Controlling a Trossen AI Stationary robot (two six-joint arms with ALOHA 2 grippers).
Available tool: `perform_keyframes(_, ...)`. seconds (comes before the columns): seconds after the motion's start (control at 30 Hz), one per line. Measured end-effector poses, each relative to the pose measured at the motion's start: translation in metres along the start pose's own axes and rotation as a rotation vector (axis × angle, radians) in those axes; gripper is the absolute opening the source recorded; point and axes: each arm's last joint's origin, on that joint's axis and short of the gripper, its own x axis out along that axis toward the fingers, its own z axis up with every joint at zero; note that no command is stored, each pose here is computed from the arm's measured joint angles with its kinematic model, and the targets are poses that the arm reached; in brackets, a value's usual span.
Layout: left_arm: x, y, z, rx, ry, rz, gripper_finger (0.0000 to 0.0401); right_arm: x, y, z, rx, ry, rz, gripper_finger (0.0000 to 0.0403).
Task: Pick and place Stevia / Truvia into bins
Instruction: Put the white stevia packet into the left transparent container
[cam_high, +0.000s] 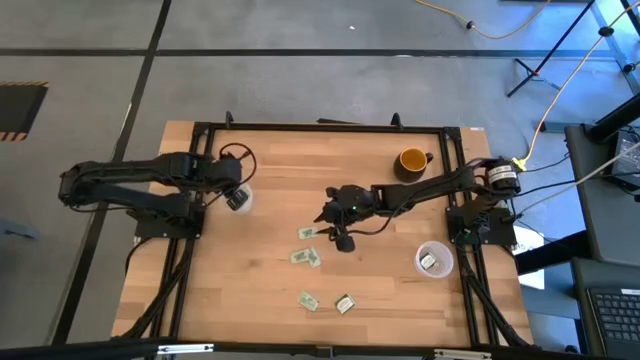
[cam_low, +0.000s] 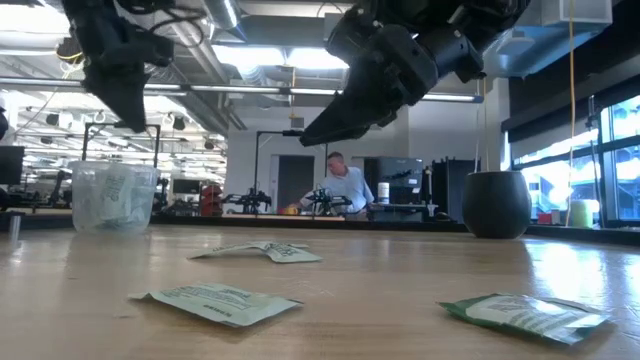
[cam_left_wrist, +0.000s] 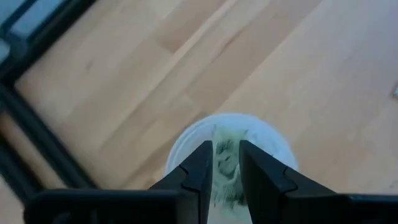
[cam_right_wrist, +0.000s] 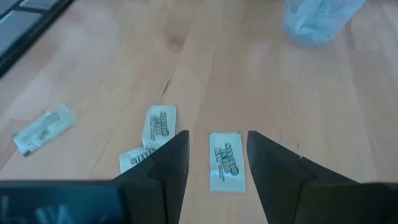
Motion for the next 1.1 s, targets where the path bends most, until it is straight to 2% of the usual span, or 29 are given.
perform_keyframes(0.2, -0.005, 0.0, 0.003, 0.025, -0.066, -0.047, 0.0073, 0.024, -0.002, -0.019, -0.016, 0.035, 0.004, 0.0158)
perform_keyframes(0.57, -0.006, 0.0, 0.003, 0.029, -0.066, -0.058, 0.0074, 0.049, -0.005, -0.043, -0.027, 0.078, -0.036, 0.0102)
perform_keyframes(1.1, -0.006, 0.0, 0.003, 0.028, -0.066, -0.06, 0.0074, 0.064, -0.007, -0.064, -0.034, 0.157, -0.075, 0.0096)
